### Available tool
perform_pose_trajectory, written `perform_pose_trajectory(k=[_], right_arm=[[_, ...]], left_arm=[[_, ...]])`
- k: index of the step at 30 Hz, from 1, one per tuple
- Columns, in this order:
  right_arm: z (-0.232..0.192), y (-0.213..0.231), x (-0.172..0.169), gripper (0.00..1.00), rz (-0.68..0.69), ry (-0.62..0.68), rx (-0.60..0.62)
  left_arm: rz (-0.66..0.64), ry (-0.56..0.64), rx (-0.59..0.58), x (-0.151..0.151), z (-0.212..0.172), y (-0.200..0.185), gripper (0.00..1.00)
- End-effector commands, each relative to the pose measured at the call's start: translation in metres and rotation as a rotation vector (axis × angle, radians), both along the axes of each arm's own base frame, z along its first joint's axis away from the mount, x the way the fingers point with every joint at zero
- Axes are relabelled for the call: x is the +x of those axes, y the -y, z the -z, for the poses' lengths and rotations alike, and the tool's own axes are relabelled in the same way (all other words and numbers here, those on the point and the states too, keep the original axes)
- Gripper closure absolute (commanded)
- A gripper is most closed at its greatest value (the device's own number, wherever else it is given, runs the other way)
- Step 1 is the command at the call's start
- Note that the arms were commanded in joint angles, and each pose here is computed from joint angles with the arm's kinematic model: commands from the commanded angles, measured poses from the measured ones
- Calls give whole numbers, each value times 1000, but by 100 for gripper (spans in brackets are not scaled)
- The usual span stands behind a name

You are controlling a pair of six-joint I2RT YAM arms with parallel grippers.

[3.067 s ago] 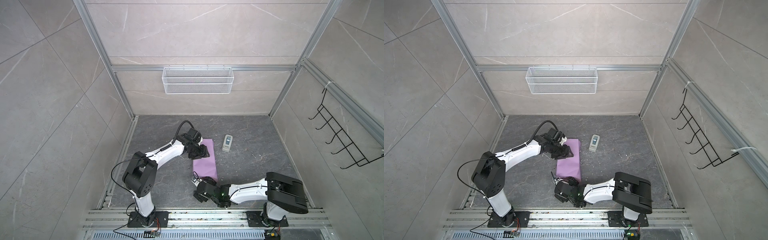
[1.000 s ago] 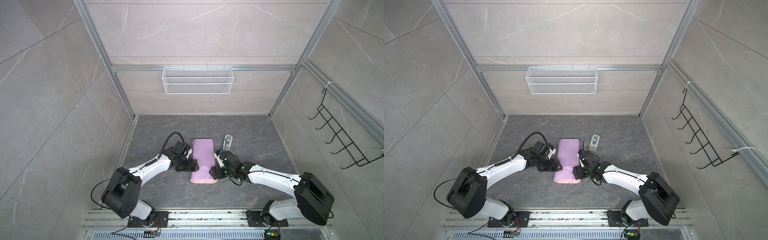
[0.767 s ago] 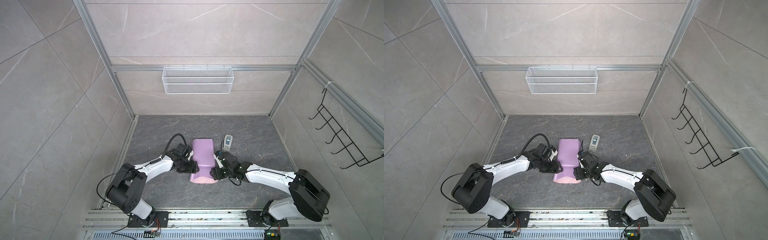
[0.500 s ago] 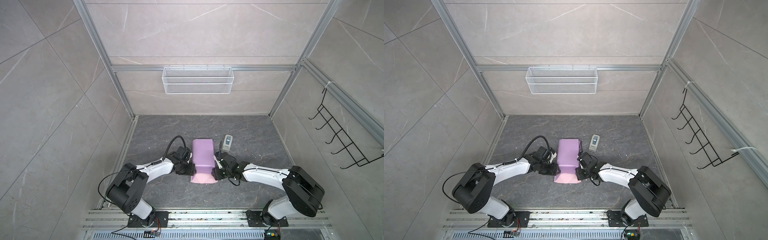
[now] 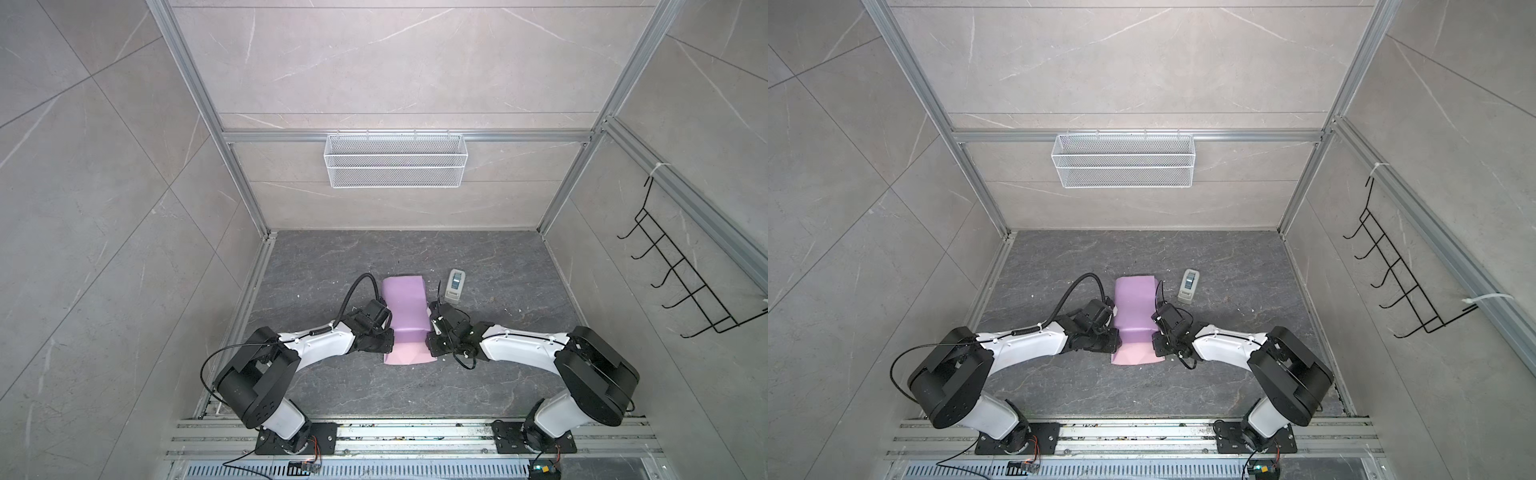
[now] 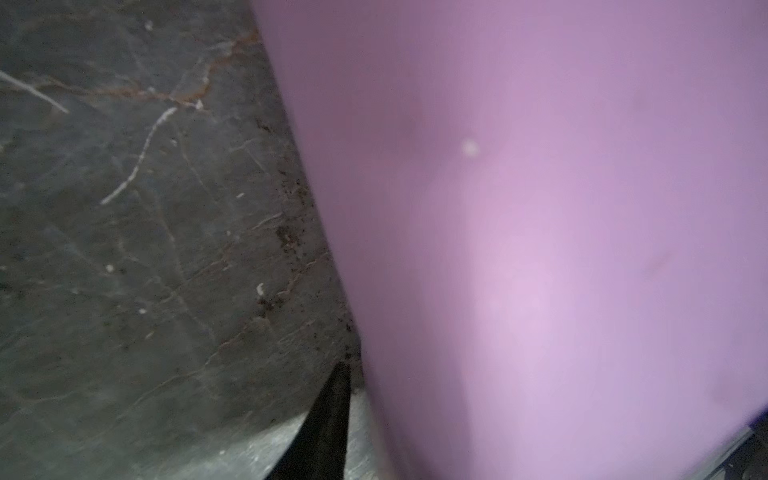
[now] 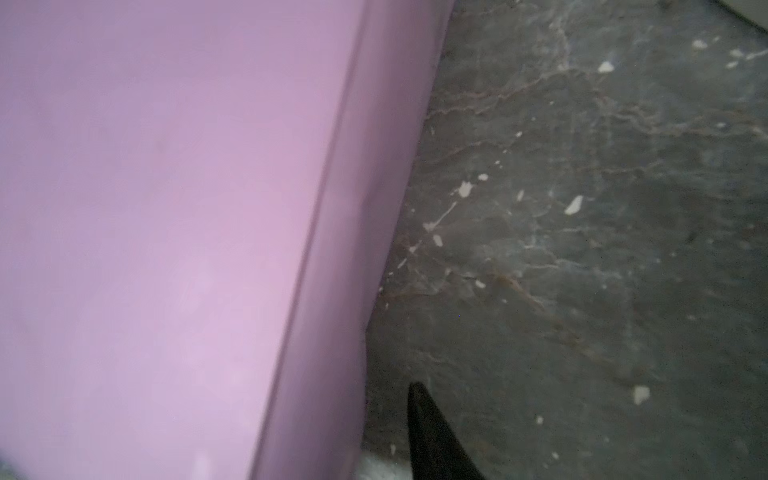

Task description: Wrap the gift box in paper

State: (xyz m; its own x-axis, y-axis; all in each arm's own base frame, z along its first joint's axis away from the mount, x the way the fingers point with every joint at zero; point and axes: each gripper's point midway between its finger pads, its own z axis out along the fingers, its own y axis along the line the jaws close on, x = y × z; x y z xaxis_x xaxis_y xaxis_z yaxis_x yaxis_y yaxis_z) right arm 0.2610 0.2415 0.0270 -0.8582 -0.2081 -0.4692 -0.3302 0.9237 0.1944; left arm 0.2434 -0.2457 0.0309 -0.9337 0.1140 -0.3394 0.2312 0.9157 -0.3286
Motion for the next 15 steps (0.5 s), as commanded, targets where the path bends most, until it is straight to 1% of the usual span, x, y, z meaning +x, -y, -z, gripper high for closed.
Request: perform_pose_trajectory(k=[1,6,9,10,11,13,15], right_arm=[[-4,3,10,66,45,25,-18],[-3,4,12,68,51,29,-33],[-3,4,13,68,53,29,-31],[-3,4,12,68,52,27,-32],[-3,4,12,68,52,25,-31],[-4,4,11,68,53,26,-26],[-3,4,9,67,52,22,-22]], left_arm=[[-68,16,21,7,5,-3,77],[-79,17,30,8,7,0,83],[-74,12,32,6,8,1,84],[-73,12,30,5,6,1,82],[-73,9,34,3,6,1,77],[-78,8,37,-2,5,-2,71],[-89,3,41,-6,8,-5,69]])
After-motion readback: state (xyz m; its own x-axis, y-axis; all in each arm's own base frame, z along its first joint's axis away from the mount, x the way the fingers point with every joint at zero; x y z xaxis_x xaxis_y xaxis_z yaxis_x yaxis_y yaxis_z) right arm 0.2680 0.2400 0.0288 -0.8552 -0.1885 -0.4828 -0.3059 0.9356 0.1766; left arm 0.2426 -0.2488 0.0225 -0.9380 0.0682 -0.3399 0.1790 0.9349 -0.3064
